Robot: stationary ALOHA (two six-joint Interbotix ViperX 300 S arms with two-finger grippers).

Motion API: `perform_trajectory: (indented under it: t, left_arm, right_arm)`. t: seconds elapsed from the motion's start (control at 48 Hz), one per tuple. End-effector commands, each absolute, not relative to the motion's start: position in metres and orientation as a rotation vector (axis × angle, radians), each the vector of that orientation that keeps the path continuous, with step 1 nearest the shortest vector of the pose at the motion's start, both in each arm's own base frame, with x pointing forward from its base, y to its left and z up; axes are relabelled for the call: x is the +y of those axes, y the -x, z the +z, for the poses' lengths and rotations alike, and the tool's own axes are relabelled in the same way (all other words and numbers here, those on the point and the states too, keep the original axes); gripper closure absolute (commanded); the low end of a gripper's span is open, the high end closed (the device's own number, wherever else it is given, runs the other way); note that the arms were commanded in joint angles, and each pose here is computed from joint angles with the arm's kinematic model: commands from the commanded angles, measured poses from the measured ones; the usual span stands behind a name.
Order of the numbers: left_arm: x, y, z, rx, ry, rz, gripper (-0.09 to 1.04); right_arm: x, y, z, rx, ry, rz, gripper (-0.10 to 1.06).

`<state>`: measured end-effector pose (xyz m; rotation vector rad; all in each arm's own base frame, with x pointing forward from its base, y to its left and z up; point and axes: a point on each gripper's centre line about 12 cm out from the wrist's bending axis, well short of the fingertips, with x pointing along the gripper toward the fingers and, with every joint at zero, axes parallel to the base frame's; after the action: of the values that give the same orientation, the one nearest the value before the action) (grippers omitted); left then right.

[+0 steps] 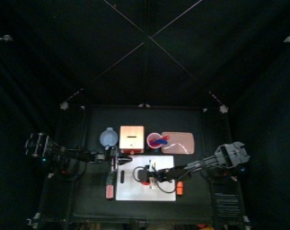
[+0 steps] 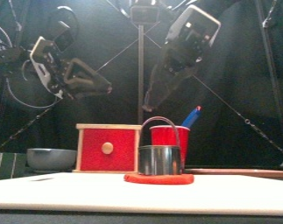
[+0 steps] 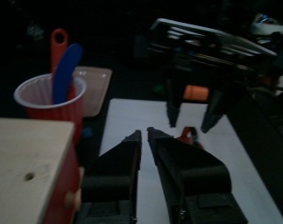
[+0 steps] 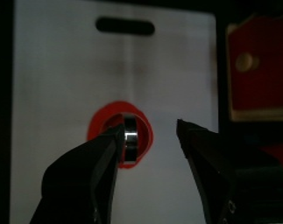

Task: Get the cutter from the drawer then cut the dough then place the extra dough in the bowl
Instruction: Cut the dough

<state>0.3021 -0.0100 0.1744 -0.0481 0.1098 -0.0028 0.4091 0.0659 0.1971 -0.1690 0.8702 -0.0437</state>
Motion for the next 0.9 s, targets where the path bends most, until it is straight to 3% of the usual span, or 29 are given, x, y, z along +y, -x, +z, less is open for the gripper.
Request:
perform_trajectory:
  t: [0.021,0.188,0.333,0.521,0.708,0.896]
  left_arm:
    - [-0.027,-0.311,0.183,0.030,0.036,-0.047,0.23]
    - [-0.044,-0.331,0.168,0.028,0.058,-0.046,0.09]
    - [-0.052,-0.353,0.149,0.037,0.035,-0.035,0.08]
    - [-0.065,-0.377,0.132,0.035,0.007,-0.032,0.08]
    - [-0.067,-0.382,0.132,0.031,0.026,-0.010,0.08]
    - [-0.064,-0.378,0.141,0.015,0.034,0.005,0.08]
  right_arm:
    - [0.071,-0.391,0.225,0.667,0.131,0.056,0.11]
    - [0.063,-0.365,0.216,0.533,0.038,0.173,0.11]
    - [0.058,-0.355,0.197,0.486,0.017,0.250,0.11]
    - [0.053,-0.355,0.186,0.476,0.029,0.265,0.11]
    - [0.039,-0.346,0.182,0.465,-0.068,0.190,0.11]
    - [0.038,-0.329,0.200,0.218,-0.135,0.210,0.11]
